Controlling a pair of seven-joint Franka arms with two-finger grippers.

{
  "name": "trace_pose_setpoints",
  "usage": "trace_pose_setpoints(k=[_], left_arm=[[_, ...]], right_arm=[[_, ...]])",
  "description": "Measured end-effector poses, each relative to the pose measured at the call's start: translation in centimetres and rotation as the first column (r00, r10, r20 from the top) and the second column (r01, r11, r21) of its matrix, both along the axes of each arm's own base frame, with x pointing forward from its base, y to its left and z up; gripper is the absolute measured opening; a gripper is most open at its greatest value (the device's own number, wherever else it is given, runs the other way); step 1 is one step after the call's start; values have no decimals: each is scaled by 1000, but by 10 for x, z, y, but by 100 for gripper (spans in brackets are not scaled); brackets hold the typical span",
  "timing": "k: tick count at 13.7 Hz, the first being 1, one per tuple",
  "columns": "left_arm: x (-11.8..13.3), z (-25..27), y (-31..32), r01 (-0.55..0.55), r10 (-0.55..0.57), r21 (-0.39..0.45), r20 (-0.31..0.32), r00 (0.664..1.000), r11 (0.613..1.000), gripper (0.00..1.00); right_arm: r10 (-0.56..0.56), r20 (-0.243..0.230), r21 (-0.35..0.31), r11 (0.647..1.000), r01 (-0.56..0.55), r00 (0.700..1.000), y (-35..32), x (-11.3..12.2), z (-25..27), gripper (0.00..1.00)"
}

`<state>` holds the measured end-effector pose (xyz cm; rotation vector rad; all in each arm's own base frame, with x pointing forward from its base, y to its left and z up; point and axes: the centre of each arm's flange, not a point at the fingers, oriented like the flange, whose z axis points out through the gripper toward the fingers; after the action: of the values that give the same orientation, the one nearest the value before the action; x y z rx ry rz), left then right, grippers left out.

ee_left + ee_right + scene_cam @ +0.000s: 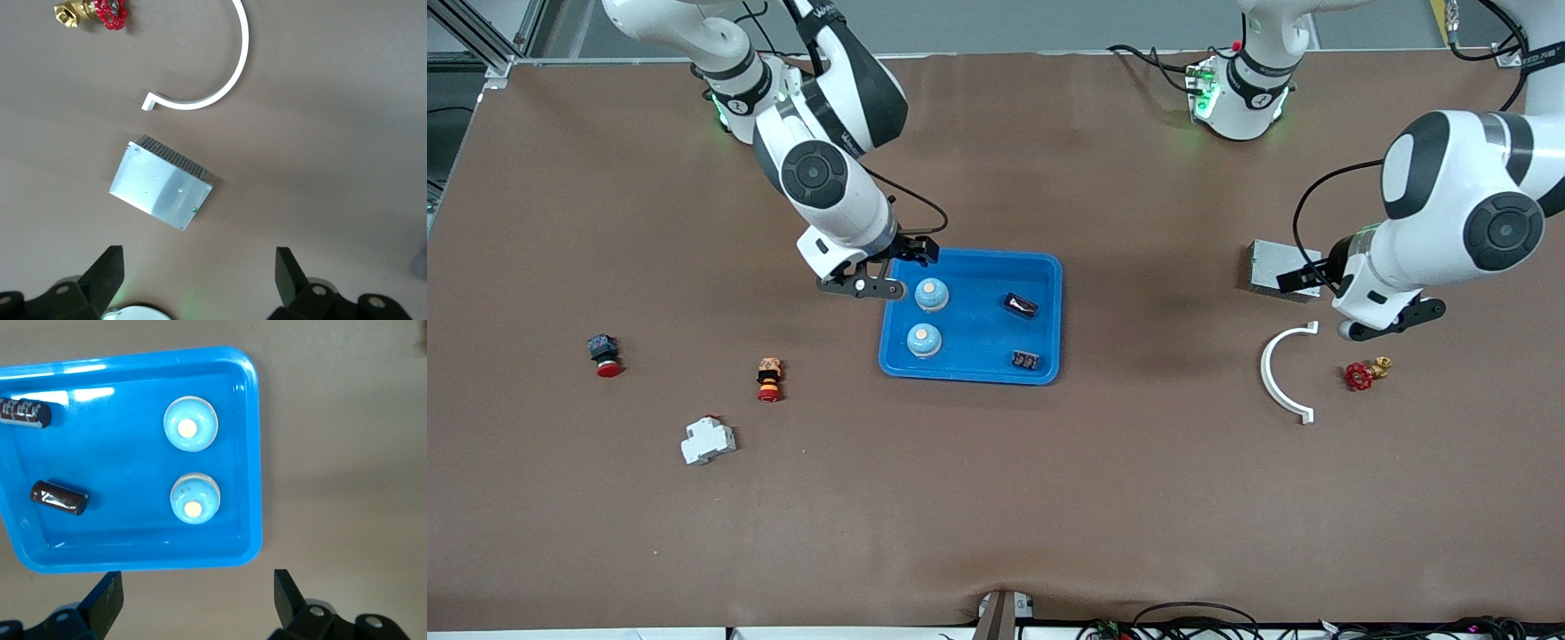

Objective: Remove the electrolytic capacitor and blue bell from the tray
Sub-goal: 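Lower the right gripper to a button while the left gripper reaches a capacitor, then close the right gripper on the button while the left gripper grips the capacitor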

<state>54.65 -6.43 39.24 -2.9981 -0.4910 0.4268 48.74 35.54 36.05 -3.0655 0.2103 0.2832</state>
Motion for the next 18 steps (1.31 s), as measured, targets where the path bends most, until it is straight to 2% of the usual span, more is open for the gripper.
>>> trace_pose_setpoints(k=[5, 9, 12, 18], left_arm=[[-12, -16, -80, -117, 115, 44, 27, 993, 992, 100], [-13, -34, -129, -215, 214, 61, 17, 977, 975, 100], [-6, -45, -179, -327, 326, 50, 36, 945, 944, 100], [0, -77, -281, -503, 502, 8, 44, 863, 864, 100]], right_arm=[[6, 36, 8, 1000, -6, 999, 16, 1, -47, 100], [29, 17, -12, 1000, -29, 999, 30, -8, -84, 100], [47, 9, -23, 999, -47, 999, 39, -15, -104, 100], [36, 3, -43, 998, -36, 999, 34, -11, -138, 100]])
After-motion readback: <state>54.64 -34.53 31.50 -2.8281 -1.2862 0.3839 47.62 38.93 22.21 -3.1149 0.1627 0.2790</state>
